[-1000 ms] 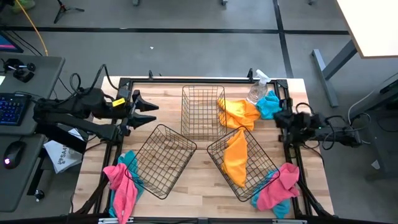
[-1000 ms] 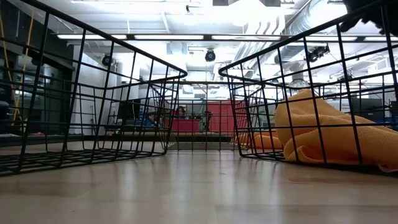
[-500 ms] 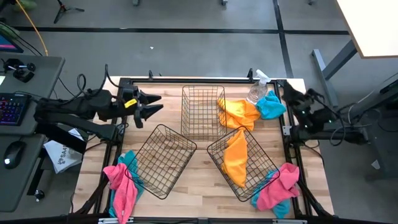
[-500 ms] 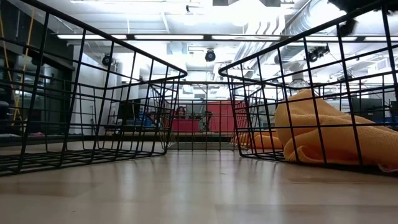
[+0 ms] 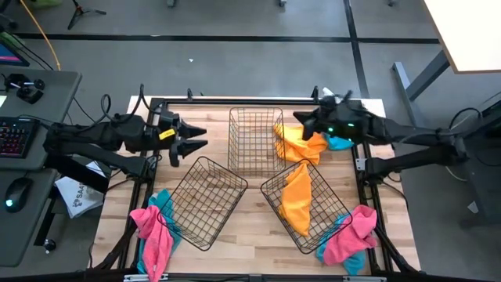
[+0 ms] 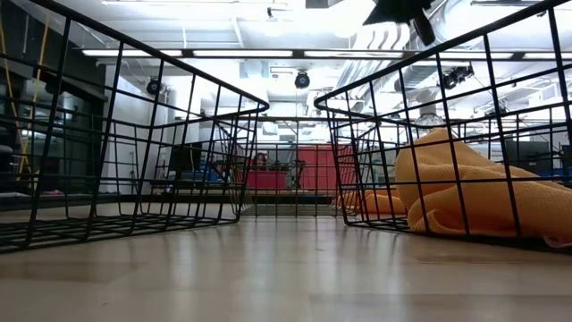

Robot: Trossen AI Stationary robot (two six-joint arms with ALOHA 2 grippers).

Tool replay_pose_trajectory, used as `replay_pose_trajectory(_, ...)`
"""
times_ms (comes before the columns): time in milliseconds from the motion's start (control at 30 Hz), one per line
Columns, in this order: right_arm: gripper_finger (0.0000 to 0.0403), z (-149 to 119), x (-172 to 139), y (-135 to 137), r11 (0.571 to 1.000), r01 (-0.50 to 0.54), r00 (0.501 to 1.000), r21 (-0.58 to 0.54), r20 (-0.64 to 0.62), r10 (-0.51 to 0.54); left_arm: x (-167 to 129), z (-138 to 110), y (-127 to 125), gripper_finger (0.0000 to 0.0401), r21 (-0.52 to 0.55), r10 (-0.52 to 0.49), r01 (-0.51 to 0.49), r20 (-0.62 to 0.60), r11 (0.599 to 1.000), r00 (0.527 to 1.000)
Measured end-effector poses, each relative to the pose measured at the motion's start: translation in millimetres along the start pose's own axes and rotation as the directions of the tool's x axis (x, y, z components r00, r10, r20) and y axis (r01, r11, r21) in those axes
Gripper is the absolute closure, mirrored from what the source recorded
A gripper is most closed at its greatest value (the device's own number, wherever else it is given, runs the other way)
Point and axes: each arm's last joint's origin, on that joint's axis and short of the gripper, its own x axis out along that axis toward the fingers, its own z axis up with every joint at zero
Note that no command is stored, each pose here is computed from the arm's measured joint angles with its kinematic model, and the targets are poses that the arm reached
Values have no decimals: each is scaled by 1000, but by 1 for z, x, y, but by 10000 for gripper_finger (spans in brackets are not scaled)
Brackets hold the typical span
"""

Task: Sort microfiber towel by color & place in baskets
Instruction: Put the orange microfiber cloth into the bottom right wire basket

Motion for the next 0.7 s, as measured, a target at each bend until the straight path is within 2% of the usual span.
replay_pose_trajectory(67,382,-1,4,1,995,87,987,-56,-128,-94,-3,-3,1,172,8,0,0,-31,1000,1000)
replay_pose_trajectory(133,357,-6,3,-2,982,172,953,-82,-240,-187,-3,-5,1,172,18,7,-6,-58,1000,998)
replay_pose_trajectory(200,324,-18,1,-11,956,278,892,-91,-344,-292,-4,-8,2,172,27,21,-19,-84,999,996)
replay_pose_trajectory(300,270,-46,-1,-26,894,440,792,-81,-434,-429,-4,-9,4,172,40,35,-31,-98,999,995)
replay_pose_trajectory(433,209,-75,-1,-41,851,522,753,55,-499,-430,-4,-10,5,172,53,59,-55,-93,997,994)
replay_pose_trajectory(500,188,-87,6,-49,814,565,737,136,-526,-424,-4,-10,5,172,56,61,-56,-91,997,994)
replay_pose_trajectory(700,171,-116,37,-80,690,657,722,303,-517,-460,-4,-9,5,172,74,76,-70,-81,995,994)
